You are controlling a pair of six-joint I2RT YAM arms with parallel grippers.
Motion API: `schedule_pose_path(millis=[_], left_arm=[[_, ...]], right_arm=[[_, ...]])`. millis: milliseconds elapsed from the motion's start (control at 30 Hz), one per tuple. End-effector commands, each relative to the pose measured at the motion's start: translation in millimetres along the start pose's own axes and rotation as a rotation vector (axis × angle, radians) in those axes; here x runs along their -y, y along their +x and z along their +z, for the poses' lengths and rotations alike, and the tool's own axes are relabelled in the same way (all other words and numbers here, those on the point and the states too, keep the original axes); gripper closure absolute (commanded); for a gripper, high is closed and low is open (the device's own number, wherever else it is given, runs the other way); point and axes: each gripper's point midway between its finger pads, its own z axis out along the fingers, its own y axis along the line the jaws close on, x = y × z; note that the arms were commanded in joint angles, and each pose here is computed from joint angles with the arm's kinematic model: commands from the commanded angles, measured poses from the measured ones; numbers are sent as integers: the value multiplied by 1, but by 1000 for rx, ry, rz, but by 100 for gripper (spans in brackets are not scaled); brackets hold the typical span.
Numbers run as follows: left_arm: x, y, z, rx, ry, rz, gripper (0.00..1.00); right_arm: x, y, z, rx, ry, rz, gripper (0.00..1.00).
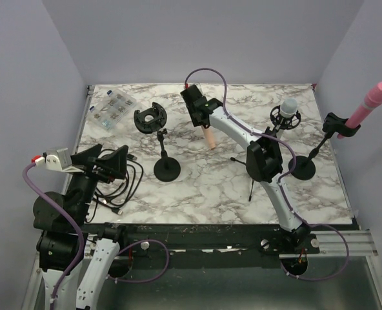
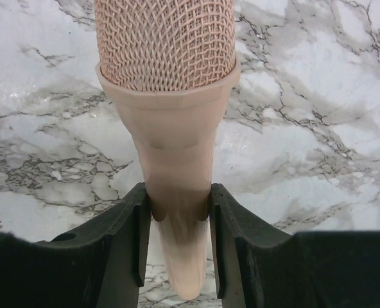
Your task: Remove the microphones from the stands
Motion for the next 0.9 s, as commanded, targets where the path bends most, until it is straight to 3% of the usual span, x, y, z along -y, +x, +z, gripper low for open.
schedule_pose_path(millis=[0, 367, 867], left_arm=[[-1, -7, -4, 19, -15, 10, 1], [-1, 2, 3, -14, -4, -12, 1], [-1, 8, 6, -34, 1, -25, 2]], right_arm=[[-6, -5, 13, 14, -37, -50, 99], [-17, 1, 42, 30, -33, -69, 97], [-34, 30, 75, -19, -60, -117, 80]])
